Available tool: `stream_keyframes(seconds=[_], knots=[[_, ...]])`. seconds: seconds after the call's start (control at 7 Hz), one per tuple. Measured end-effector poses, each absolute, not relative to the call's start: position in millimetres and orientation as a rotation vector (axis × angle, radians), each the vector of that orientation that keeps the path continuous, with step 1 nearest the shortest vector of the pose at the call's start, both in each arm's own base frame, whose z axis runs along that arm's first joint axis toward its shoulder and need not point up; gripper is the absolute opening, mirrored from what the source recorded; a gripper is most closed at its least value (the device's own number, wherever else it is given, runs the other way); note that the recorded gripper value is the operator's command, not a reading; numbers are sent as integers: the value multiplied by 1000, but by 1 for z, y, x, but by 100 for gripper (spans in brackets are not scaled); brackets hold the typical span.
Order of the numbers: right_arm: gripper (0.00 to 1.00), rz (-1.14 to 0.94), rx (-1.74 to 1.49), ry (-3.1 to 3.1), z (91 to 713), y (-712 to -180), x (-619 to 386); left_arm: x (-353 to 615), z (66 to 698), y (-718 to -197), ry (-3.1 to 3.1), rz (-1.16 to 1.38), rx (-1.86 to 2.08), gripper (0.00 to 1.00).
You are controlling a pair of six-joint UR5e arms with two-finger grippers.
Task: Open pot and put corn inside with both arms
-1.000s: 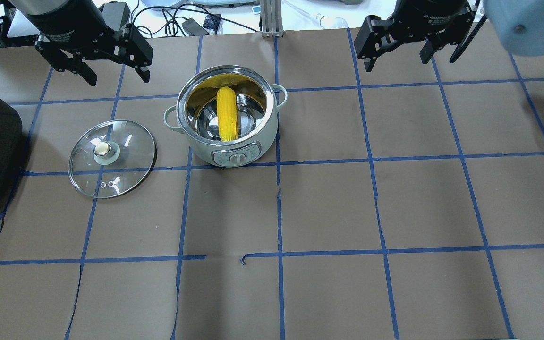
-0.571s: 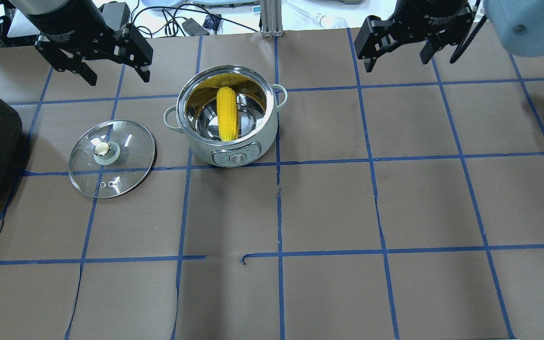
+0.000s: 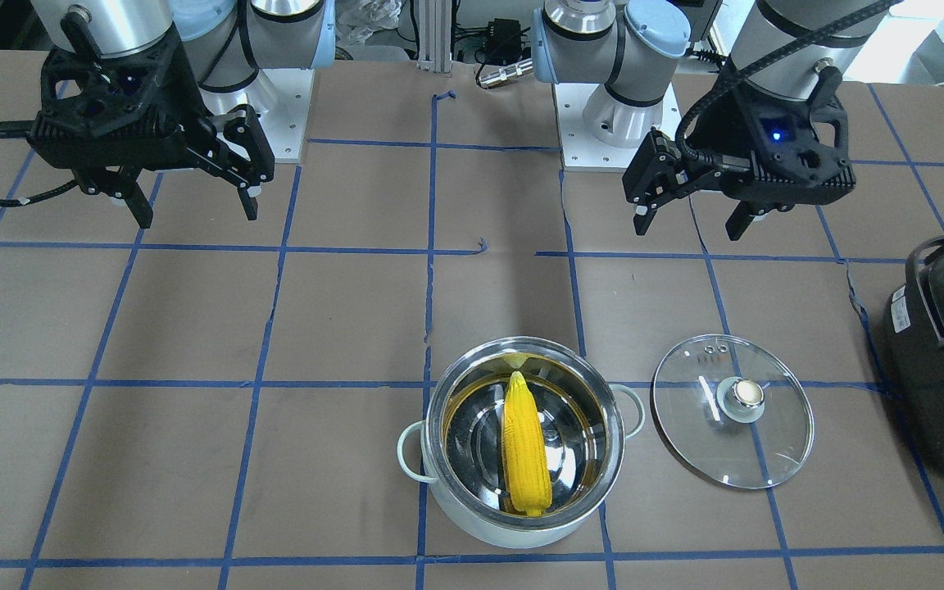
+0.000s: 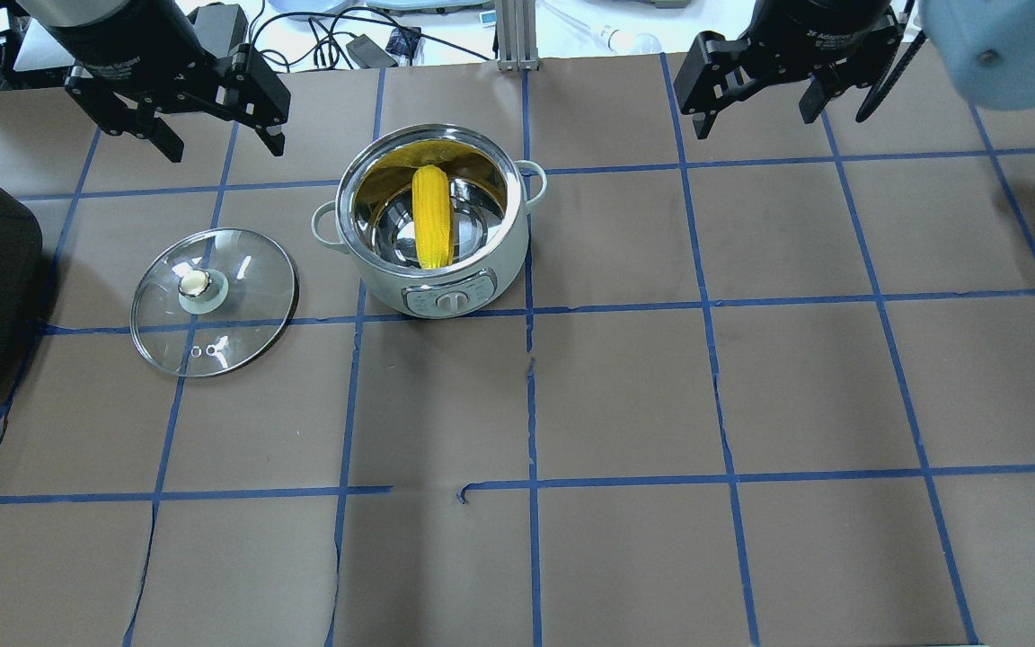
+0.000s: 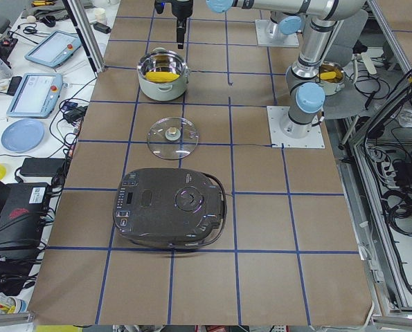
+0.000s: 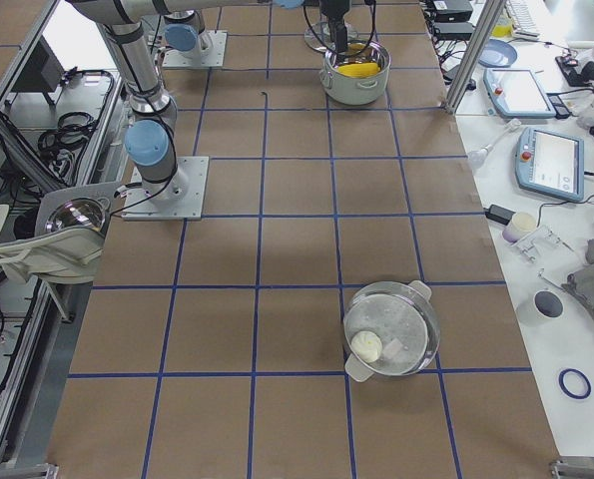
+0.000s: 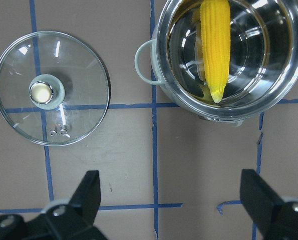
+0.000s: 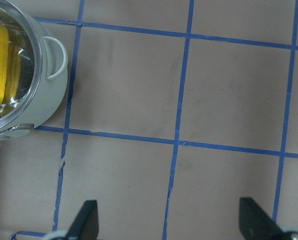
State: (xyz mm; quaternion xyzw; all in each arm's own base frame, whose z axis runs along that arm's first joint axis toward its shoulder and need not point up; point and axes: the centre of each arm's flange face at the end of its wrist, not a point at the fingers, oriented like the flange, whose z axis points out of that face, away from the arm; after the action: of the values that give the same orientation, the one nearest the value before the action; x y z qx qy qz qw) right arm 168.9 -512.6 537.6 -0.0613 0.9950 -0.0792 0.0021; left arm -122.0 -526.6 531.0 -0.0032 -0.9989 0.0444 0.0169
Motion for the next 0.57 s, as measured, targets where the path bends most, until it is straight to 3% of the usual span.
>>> stream_keyframes(seconds=[0.57], knots=[[100,-245,-190,3122,536,-513,168,-122,533,-526,-3104,143,-9,100]])
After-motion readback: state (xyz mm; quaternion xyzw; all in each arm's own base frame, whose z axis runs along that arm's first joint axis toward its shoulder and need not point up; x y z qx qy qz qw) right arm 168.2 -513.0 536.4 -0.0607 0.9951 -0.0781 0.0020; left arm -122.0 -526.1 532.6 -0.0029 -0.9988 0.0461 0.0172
